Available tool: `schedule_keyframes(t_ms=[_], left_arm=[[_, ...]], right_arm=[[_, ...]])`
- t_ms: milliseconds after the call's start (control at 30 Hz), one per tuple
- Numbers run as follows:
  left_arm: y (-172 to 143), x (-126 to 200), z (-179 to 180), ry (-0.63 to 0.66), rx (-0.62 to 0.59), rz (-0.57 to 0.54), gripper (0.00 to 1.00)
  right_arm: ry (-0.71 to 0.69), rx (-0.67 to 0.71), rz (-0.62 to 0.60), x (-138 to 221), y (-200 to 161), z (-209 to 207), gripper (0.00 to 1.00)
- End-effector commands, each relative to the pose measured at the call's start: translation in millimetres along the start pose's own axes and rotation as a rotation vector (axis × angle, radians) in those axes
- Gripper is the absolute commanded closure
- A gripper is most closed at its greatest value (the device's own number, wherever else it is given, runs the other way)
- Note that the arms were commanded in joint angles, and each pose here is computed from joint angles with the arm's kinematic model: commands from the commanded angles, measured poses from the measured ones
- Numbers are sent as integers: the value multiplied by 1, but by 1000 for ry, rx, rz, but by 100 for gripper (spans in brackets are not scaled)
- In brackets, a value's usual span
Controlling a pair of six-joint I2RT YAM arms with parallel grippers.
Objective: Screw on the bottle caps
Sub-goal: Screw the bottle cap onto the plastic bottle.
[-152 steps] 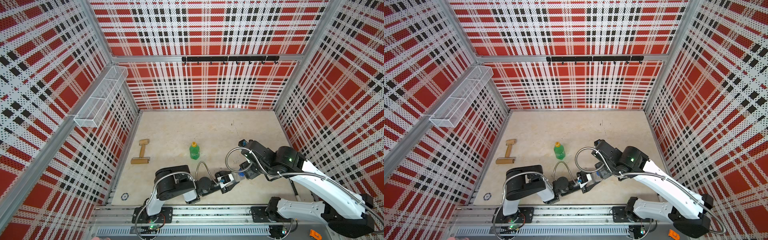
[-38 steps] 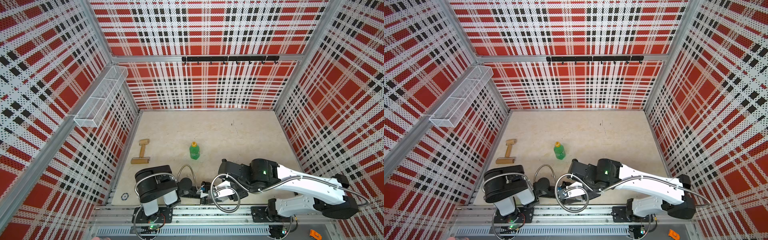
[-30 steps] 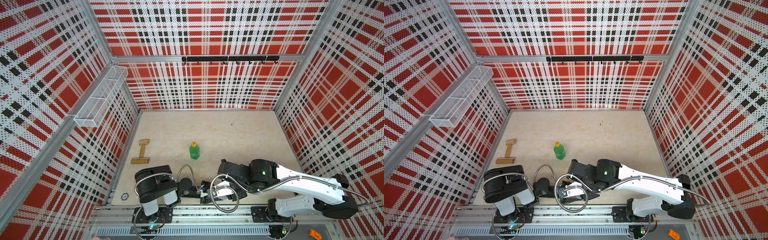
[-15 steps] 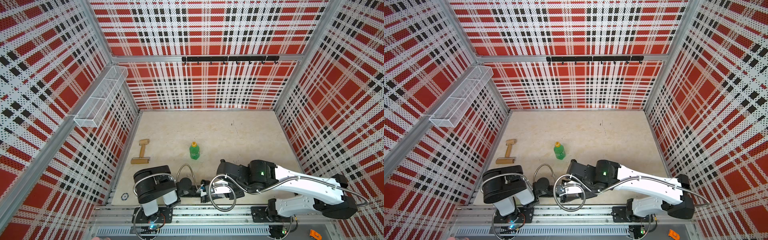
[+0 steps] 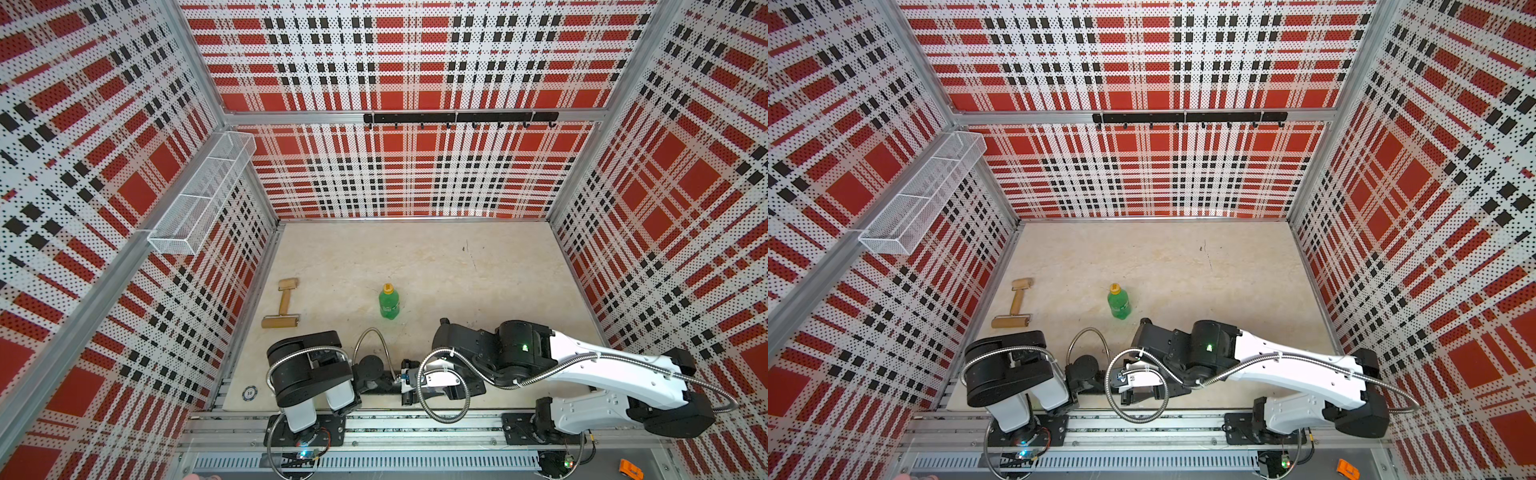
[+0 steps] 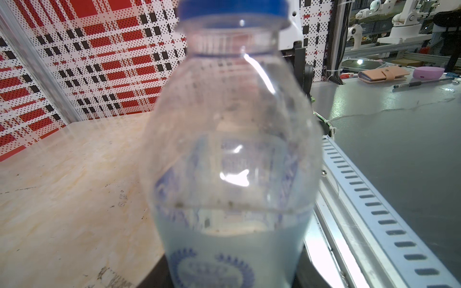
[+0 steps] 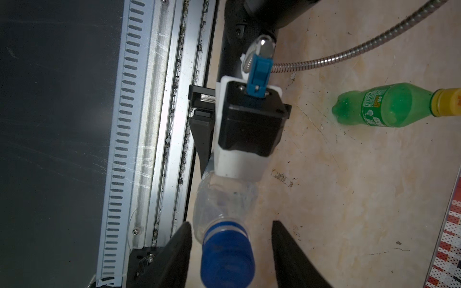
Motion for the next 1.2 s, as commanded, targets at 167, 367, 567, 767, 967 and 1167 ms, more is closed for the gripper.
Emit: schedule_keyframes(t_ms=[167,367,567,767,967,1167], left_arm=[[8,0,2,10,-27,-37,49],[8,-1,2,8,-27,-39,49],[8,-1,1,5,-25,-40,50],[9,0,1,5,-28,-43,50],[10,0,1,5,-30,-45,51],[11,0,1,6,-32,-47,51]], right_arm=[[-56,-15,-66,38,-3,-1,43],[-61,-17,-34,38,-14,3,42],[-92,4,2,24,-14,-2,43],[-109,19,14,18,-10,-5,42],[-104,26,26,12,-9,-6,42],[-109,25,17,11,-6,-8,42]])
Point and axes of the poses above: each gripper's point midway between its finger pads, its own x axis back along the fingers, its own z axis along the line the jaws close on, y = z × x, the point moved 7 cm from there along x, back along the fingers, and after that the axes turned 3 degrees about x, right-handed, at the moved point
